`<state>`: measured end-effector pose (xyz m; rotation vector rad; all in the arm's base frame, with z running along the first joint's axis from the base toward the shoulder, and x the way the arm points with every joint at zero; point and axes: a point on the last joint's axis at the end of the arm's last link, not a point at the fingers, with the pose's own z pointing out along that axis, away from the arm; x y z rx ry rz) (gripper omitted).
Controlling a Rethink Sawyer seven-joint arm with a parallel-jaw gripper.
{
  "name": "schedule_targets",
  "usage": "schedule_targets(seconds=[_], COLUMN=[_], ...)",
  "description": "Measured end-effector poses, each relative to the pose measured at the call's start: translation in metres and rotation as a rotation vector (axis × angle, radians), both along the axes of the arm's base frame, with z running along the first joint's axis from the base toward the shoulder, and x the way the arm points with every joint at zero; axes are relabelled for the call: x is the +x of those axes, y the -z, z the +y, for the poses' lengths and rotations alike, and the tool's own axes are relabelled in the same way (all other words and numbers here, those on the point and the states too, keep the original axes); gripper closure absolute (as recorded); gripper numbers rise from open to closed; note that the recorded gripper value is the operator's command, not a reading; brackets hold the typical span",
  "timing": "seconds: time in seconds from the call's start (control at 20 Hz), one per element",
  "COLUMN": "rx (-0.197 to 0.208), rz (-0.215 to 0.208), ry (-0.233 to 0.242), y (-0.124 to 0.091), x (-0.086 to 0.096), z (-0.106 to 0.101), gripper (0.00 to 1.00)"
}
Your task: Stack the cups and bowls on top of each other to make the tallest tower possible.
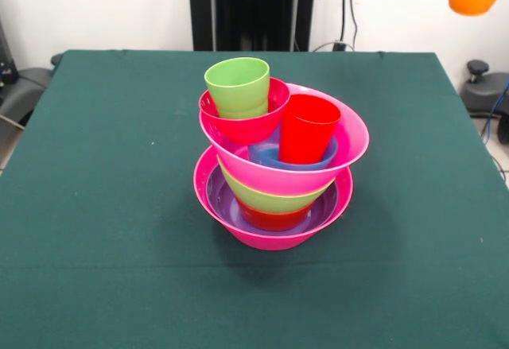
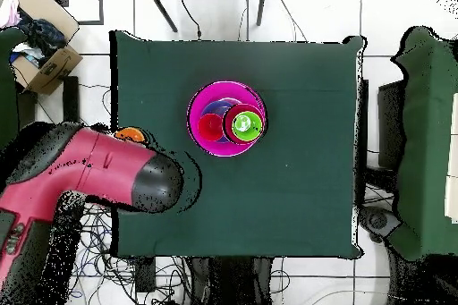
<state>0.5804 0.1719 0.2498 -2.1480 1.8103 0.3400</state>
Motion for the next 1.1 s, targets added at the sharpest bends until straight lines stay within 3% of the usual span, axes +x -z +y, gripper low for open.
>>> schedule_targets(seconds=[0.35, 0.8, 1.1], rx=[0.024, 0.095, 0.126], rz=[-0.052, -0.095, -0.096], ry=[0.077, 0.166, 0.175], y=[-0.022, -0.055, -0.062], x=[0.038, 0.078, 0.092], z=[-0.057, -0.149, -0.18], gripper=[1.0, 1.0, 1.0])
